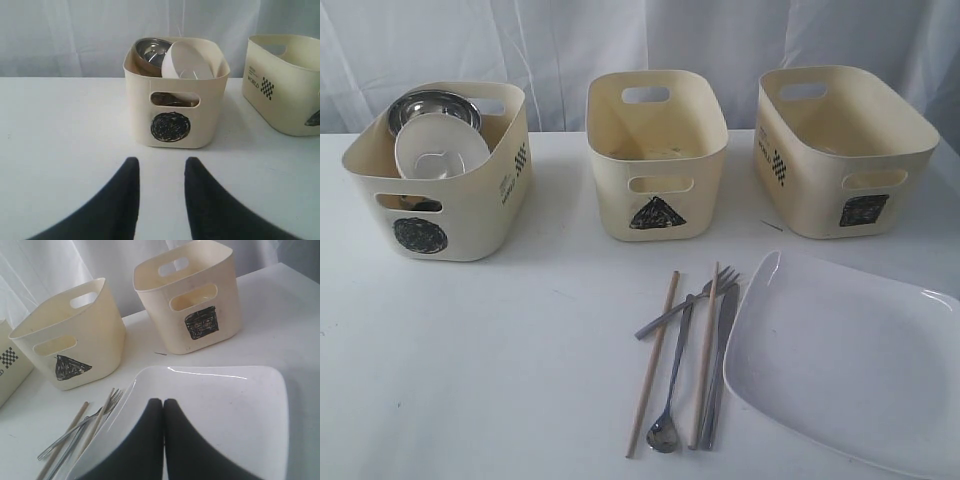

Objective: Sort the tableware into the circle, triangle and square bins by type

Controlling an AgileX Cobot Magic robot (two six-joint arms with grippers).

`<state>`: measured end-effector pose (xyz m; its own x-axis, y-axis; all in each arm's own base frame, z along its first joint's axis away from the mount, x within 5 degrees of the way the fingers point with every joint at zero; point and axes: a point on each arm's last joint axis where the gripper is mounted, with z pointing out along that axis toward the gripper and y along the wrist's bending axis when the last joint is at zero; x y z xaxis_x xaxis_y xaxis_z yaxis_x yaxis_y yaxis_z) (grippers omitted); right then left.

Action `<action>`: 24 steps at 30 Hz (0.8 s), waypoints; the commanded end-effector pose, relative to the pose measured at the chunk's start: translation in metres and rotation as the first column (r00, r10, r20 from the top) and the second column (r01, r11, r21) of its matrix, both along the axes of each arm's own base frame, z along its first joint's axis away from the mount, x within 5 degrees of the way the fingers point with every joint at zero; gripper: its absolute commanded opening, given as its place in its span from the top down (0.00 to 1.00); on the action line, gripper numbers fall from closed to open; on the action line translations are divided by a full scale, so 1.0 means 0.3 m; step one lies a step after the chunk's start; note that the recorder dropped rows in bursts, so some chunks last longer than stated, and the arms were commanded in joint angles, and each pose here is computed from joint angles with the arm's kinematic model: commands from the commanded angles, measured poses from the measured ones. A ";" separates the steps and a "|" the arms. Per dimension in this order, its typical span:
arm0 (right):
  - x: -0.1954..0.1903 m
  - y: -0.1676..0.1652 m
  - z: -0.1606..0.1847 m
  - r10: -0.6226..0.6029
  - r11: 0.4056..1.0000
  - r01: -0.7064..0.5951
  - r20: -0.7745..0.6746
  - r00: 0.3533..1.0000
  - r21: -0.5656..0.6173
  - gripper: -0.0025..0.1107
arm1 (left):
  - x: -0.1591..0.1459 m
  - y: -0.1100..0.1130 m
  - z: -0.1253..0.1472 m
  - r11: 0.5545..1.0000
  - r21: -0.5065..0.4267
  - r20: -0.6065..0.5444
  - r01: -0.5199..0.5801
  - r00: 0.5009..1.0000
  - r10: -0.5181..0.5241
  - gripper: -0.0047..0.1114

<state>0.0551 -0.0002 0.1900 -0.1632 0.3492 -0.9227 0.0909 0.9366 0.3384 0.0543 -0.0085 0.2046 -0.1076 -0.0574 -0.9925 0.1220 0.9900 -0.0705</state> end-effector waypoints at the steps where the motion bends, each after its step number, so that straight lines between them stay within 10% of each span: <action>1: 0.000 0.000 -0.003 0.002 1.000 -0.002 0.007 1.000 -0.003 0.98 | -0.002 0.000 -0.004 1.000 0.003 -0.008 0.003 1.000 -0.003 0.65; 24: 0.000 0.000 -0.003 -0.001 1.000 0.001 0.008 1.000 0.015 0.98 | 0.002 -0.003 -0.081 0.999 0.034 -0.098 0.014 0.995 -0.011 0.65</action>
